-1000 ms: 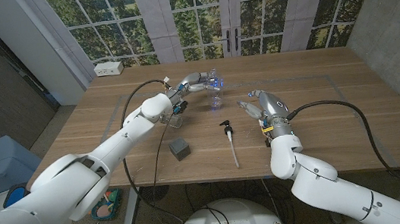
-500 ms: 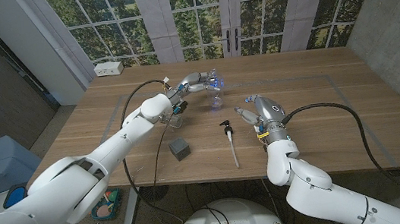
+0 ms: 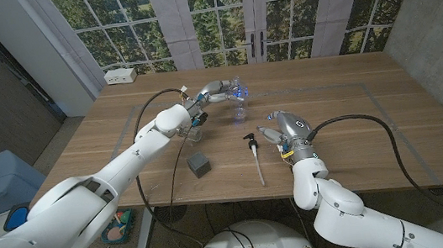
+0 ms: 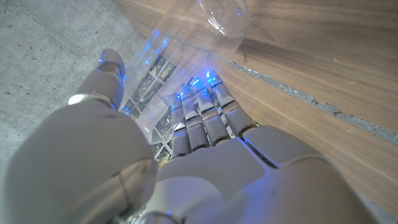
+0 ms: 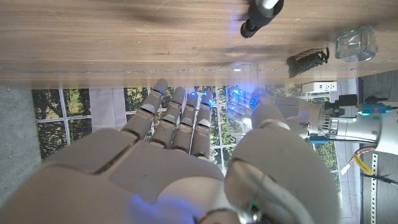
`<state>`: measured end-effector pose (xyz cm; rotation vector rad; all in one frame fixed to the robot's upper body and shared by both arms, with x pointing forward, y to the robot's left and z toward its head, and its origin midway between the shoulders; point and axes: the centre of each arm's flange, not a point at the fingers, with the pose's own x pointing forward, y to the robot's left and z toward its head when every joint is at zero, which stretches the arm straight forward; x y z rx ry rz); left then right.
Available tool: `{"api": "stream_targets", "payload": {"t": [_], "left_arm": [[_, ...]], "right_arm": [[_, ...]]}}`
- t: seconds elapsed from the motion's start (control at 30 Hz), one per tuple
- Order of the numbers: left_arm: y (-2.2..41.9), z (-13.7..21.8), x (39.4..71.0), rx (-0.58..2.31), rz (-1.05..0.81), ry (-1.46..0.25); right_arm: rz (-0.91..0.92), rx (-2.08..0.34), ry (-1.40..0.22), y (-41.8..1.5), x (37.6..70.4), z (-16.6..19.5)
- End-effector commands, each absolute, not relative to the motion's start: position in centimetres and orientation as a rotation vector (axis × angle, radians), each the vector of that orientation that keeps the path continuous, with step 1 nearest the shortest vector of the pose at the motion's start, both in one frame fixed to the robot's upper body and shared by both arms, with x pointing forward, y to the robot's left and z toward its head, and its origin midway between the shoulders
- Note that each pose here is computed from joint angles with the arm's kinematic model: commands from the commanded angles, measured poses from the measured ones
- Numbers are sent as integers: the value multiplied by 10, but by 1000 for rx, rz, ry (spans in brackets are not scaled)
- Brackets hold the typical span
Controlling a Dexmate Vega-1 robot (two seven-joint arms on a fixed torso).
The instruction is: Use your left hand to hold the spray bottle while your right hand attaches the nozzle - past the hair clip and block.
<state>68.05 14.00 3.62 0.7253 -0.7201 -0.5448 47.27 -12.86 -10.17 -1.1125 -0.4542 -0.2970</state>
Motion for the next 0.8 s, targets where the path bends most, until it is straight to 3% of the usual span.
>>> {"api": "stream_targets", "payload": {"t": [0.03,0.8], "left_arm": [[140,36,678,728,-545,-723],[146,34,677,726,-538,-720]], "right_arm": [[-265,-1161,-431,-122,474,-111],[-234,-1225,-389,-111,485,-128]]}}
